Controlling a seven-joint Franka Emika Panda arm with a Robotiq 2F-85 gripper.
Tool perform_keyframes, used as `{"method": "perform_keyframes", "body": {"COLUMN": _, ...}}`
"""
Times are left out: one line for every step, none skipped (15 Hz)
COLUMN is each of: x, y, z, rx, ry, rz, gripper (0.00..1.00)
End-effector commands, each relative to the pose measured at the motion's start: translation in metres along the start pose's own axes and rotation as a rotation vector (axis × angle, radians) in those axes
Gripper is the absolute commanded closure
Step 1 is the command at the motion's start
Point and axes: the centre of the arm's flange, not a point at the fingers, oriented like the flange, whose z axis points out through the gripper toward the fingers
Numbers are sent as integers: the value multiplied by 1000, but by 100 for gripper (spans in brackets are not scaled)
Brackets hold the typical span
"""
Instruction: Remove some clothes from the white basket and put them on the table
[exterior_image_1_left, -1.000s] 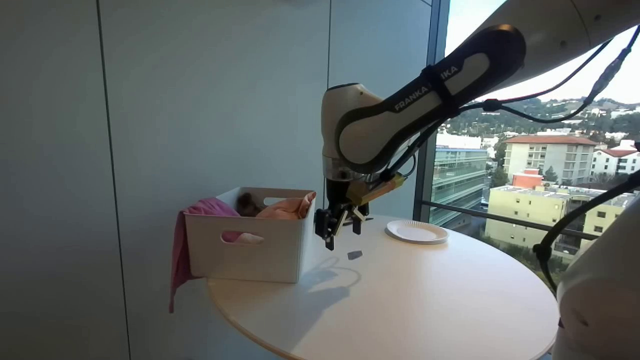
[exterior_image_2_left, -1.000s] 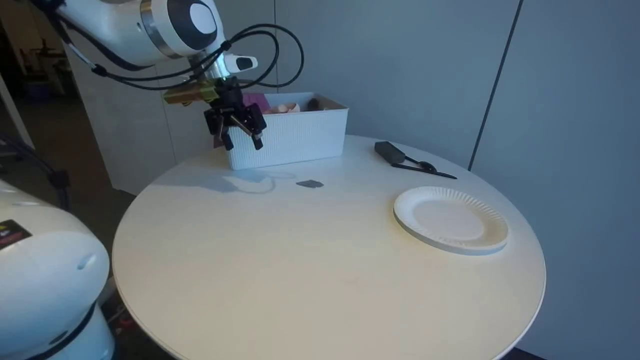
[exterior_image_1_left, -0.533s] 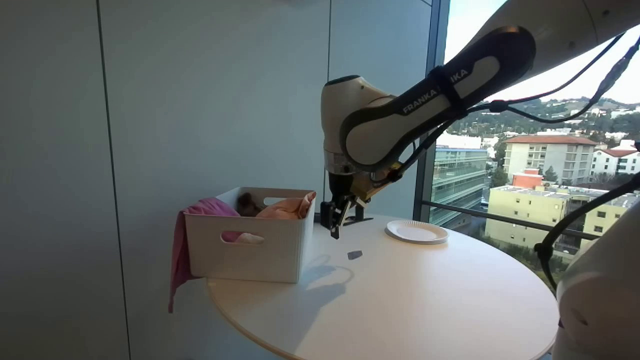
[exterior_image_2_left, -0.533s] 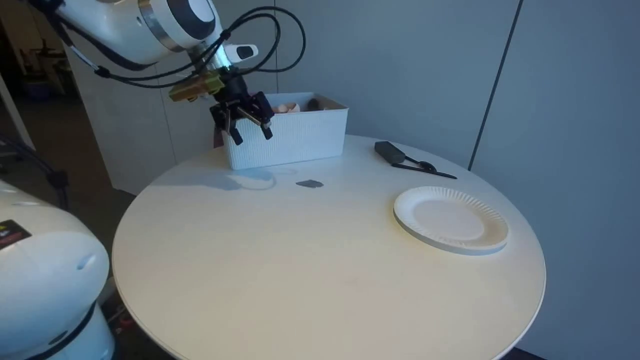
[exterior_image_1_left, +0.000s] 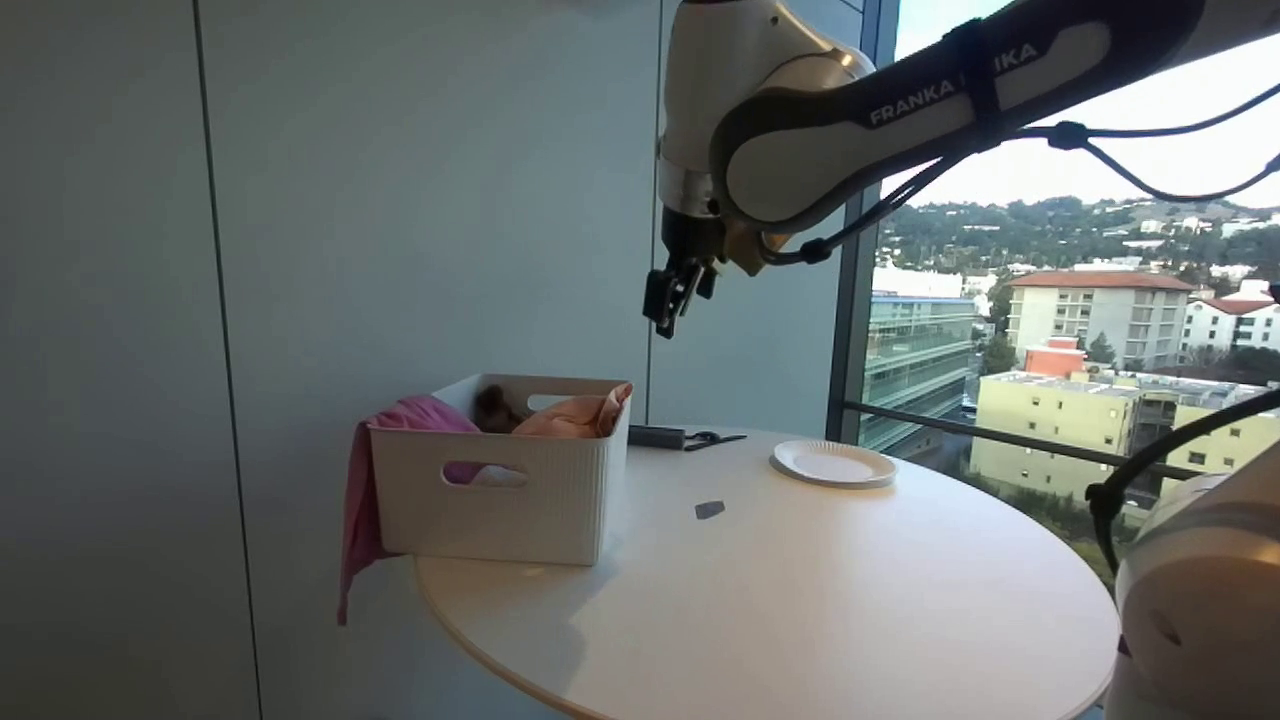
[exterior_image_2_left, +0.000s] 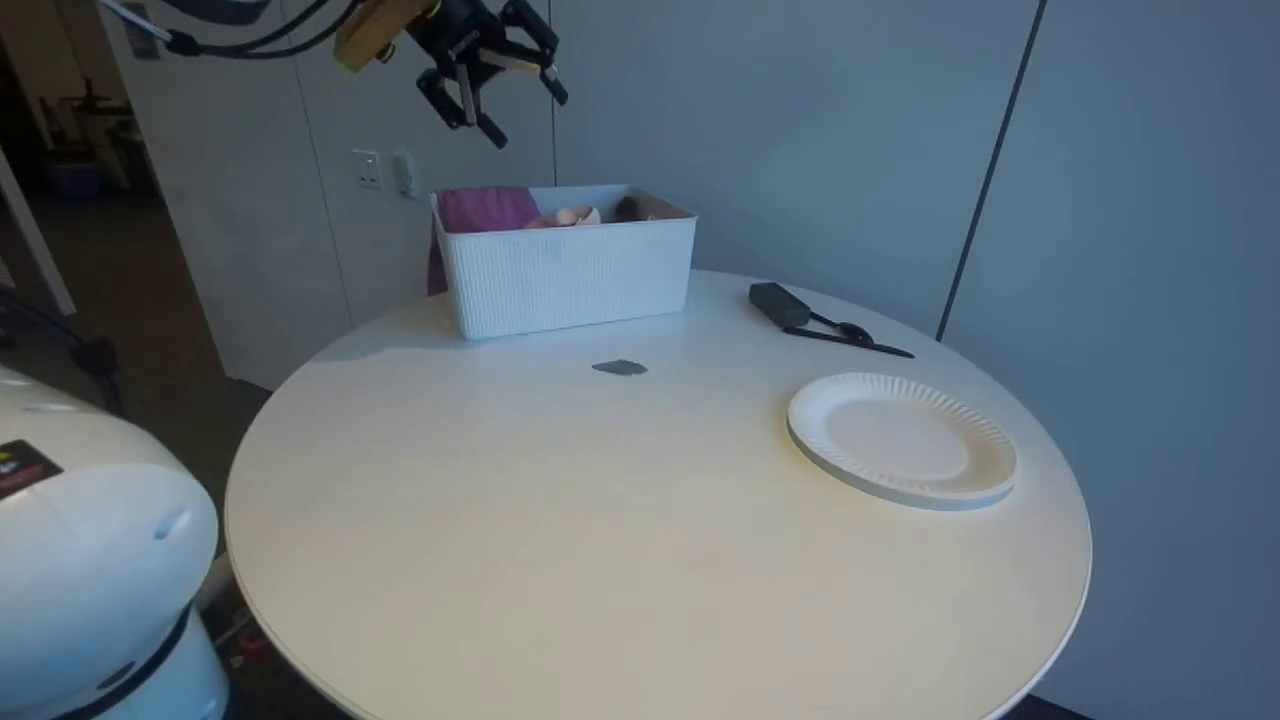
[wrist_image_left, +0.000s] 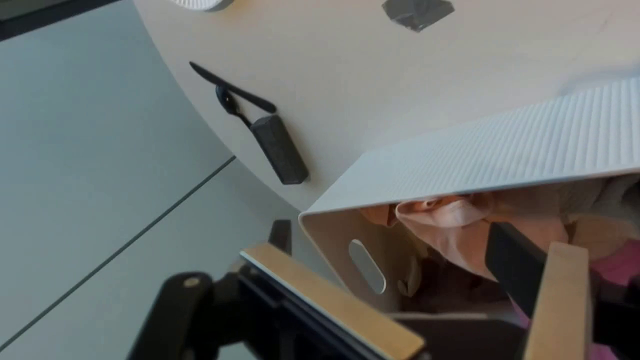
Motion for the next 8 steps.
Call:
{"method": "perform_keyframes", "body": {"x": 56, "y": 28, "z": -10, "rx": 18, "ry": 169, "rz": -109, "gripper": 0}}
{"method": "perform_keyframes", "body": {"x": 72, "y": 31, "z": -8, "rx": 35, "ry": 217, "rz": -130, "gripper": 0}}
{"method": "perform_keyframes", "body": {"x": 89, "y": 33, "z": -4, "rx": 52, "ry": 262, "rz": -156, "gripper": 0}}
{"method": "perform_keyframes", "body": {"x": 105, "y": 33, "z": 0, "rx": 79, "ry": 304, "rz": -178, "gripper": 0}}
{"method": "perform_keyframes", "body": {"x": 124, "y": 33, "z": 6, "rx": 106, "ry": 341, "rz": -200, "gripper": 0}}
{"method": "perform_keyframes", "body": {"x": 139, "y": 31, "z": 13, "rx": 135, "ry": 374, "rz": -221, "gripper": 0}}
{"method": "perform_keyframes", "body": {"x": 155, "y": 28, "z": 22, "rx": 178, "ry": 397, "rz": -239, "gripper": 0}}
{"method": "perform_keyframes", "body": {"x": 172, "y": 23, "z": 29, "rx": 226, "ry": 413, "rz": -253, "gripper": 0}}
